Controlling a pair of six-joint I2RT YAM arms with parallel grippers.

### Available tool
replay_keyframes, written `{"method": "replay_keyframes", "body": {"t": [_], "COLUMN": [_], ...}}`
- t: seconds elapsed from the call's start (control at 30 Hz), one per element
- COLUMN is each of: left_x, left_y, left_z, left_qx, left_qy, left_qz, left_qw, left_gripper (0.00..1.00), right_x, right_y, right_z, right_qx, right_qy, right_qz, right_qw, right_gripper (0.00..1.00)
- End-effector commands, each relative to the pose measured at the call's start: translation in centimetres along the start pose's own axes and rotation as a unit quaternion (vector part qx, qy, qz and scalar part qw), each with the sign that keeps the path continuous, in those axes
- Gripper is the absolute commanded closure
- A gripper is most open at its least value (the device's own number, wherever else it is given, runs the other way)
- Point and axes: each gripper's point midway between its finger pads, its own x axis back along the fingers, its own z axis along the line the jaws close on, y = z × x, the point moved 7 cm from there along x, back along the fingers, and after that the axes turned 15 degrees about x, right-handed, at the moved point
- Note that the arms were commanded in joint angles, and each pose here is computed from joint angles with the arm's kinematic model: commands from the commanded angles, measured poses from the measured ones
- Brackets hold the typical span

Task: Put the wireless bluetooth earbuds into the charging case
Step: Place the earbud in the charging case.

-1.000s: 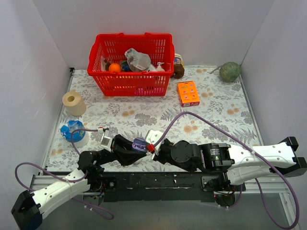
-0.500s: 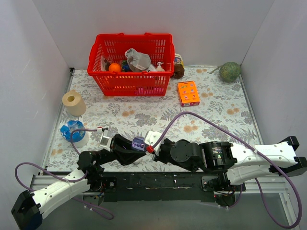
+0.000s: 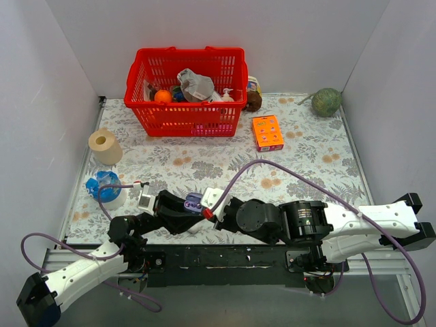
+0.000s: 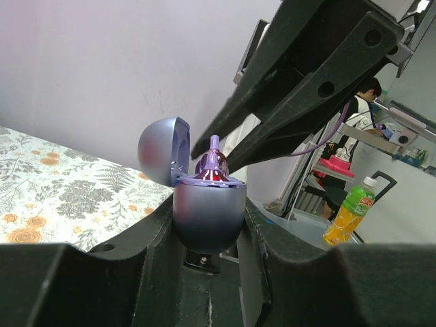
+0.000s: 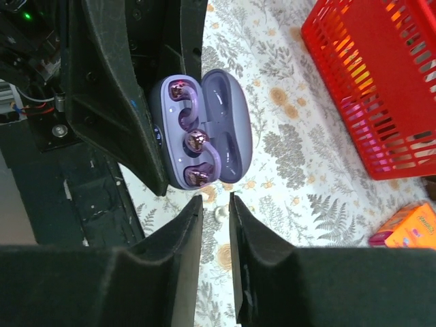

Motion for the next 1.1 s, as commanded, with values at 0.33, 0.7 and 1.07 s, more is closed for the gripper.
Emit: {"method": "replay_keyframes", "body": {"t": [0.33, 0.7, 1.07], "left_x": [-0.1, -0.9, -1.0], "left_y": [0.8, 2.1, 2.4], "left_z": [0.2, 1.2, 0.9], "left_qx": [-0.034, -0.086, -0.095], "left_qy": [0.003, 0.035, 0.029], "left_qz": [-0.024, -0.06, -0.066], "left_qw": [0.999, 0.994, 0.993], "left_gripper": [1.0, 1.0, 1.0], "right_x": [3.3, -0.4, -1.6], "right_y": [5.8, 5.7, 3.7], "right_z": [-4.8, -5.0, -5.6], "right_qx": [-0.172, -0.331, -0.349], "right_qy": [-0.1, -0.154, -0.154], "right_qz": [-0.114, -0.031, 0.011], "right_qw": [0.973, 0.93, 0.924], "right_gripper": [0.23, 0.11, 0.16]}}
